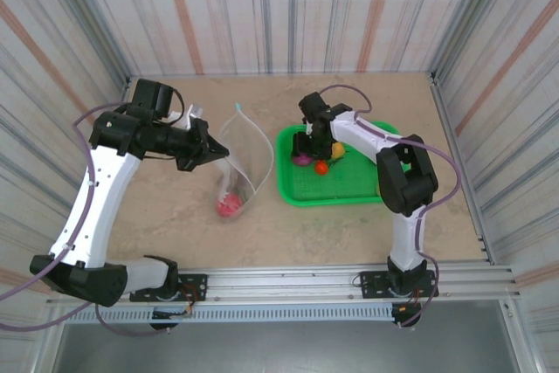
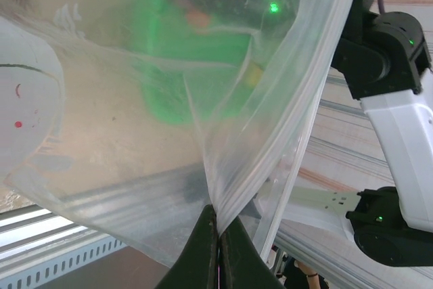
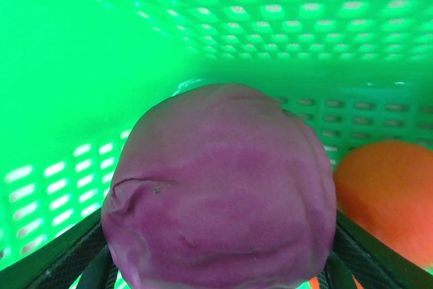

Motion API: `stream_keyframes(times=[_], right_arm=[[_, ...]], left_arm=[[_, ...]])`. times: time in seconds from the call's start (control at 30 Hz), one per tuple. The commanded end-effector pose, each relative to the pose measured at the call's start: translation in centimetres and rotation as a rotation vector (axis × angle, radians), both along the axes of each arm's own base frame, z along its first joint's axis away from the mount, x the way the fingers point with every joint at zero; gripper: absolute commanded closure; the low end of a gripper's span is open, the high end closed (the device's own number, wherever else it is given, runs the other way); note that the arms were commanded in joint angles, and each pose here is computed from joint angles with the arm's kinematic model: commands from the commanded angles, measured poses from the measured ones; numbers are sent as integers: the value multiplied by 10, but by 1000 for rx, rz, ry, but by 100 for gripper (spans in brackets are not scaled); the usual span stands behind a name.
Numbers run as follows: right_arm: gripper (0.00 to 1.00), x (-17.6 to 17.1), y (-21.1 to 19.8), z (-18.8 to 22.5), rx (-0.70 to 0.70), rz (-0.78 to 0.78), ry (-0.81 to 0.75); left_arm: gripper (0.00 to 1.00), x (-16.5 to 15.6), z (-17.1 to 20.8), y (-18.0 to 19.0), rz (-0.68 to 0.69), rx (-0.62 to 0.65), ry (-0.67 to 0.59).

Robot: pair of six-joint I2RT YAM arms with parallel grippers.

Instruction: Place the food in the zip-top bag and seal the zipper

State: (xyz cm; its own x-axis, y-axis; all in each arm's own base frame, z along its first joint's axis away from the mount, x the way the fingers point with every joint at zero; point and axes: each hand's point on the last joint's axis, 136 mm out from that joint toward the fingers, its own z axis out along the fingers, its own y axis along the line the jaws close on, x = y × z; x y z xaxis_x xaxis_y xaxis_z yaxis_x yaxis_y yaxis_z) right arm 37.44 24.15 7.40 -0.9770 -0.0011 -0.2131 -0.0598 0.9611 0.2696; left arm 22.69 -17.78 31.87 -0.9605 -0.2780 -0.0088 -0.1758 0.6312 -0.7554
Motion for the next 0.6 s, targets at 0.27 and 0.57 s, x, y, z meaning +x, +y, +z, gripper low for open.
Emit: stream_keyframes(times=[0.27,0.57], right_arm=[[32,-44,-16,114,28,44,-266],[32,-77,-1,243,256,118,-522]], left_arm=[[100,9,-1,-1,4,16,-4],[100,21,8,-18,-26,14,-16]])
